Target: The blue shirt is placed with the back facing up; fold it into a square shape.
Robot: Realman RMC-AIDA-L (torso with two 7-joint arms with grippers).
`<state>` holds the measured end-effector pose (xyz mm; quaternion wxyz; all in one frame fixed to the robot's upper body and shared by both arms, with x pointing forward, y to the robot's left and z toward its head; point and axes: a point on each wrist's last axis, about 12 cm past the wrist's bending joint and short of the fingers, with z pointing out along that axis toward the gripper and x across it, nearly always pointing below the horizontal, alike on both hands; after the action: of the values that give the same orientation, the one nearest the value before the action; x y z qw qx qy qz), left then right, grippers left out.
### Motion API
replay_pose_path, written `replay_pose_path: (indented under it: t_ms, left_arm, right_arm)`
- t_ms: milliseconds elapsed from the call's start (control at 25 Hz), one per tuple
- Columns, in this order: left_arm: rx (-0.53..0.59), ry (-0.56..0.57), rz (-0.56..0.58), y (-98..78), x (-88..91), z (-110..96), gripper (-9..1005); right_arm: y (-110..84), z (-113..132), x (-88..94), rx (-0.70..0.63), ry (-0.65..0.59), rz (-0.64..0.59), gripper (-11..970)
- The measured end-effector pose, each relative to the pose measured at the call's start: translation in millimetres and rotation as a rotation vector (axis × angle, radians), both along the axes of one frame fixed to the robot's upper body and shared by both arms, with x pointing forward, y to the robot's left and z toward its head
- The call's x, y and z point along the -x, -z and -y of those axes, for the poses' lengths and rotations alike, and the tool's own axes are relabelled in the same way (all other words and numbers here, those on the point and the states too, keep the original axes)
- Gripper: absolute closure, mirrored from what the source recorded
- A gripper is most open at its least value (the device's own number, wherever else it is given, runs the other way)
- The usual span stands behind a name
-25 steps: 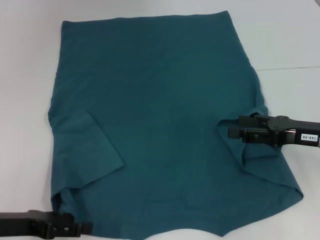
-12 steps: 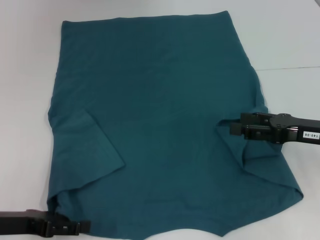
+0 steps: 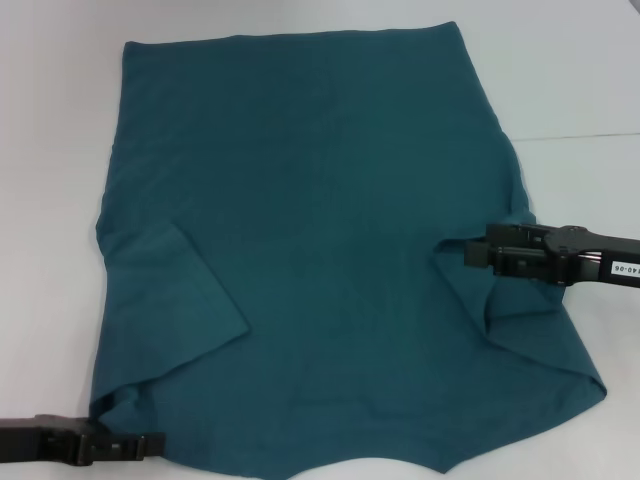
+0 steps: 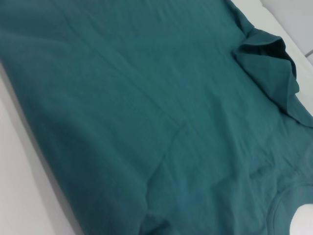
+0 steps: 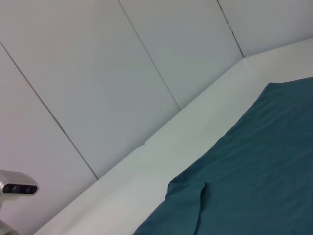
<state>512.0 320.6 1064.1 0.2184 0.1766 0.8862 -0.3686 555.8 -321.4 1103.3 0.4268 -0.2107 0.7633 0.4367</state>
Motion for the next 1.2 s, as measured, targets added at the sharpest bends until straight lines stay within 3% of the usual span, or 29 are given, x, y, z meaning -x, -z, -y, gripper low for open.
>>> replay_pose_path:
  t_ms: [560, 800, 1000, 1200]
  left_arm:
    - [0.001, -0.025, -0.012, -2.6, -4.6, -0.2, 147]
    - [-0.029, -0.125, -0.024, 0.0, -11.9, -6.1, 384]
    - [-0.03, -0.145, -0.034, 0.6, -12.8, -6.9, 615]
    - [-0.028, -0.145, -0.039, 0.6, -12.6, -6.6, 761]
  right_arm:
    - [-1.8, 3.8, -0.7, -0.002, 0.014, 0.008, 34]
    - [-2.1, 5.0, -1.2, 0.0, 0.019, 0.011, 35]
    - [-2.5, 6.0, -1.5, 0.001, 0.024, 0.014, 35]
    - [-2.0, 7.5, -0.1, -0.002, 0.028, 0.013, 35]
